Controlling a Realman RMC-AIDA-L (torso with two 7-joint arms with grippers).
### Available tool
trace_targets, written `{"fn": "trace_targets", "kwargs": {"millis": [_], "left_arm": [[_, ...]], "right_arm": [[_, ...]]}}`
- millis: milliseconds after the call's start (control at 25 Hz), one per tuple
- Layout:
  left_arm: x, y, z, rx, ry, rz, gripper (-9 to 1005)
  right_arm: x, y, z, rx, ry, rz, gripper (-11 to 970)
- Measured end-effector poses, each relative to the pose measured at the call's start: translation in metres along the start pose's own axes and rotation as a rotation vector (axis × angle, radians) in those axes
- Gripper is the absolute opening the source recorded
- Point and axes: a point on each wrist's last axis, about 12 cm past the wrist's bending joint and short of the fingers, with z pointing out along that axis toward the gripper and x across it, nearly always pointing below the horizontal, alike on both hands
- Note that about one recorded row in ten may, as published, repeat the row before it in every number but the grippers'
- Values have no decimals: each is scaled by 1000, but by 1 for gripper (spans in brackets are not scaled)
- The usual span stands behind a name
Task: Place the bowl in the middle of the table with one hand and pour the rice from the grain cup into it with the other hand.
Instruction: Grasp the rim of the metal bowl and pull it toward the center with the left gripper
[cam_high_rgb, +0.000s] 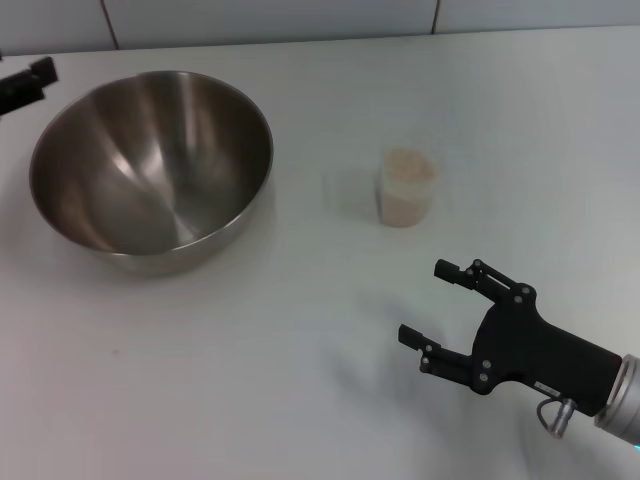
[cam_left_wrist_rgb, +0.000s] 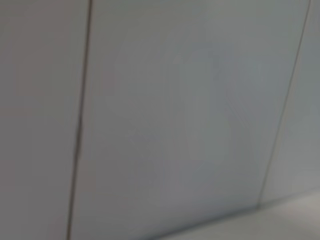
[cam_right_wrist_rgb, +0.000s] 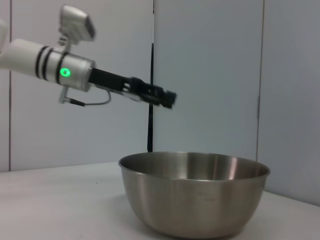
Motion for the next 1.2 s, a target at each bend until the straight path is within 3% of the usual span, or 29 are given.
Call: {"fn": "trace_targets", "kwargs": {"millis": [40,360,840,1200], "left_arm": [[-4,-2,12,4,66,1,794],[-2,-2,35,-28,242,-8,782],[0,-2,54,-88,395,29,764],[2,-10,64,-69,441,46,751]], "right_arm": [[0,0,0,0,-1,0,826],[0,0,0,-1,-1,3,825],[0,-1,0,-3,0,0,826],[0,-1,0,-3,0,-1,826]]}}
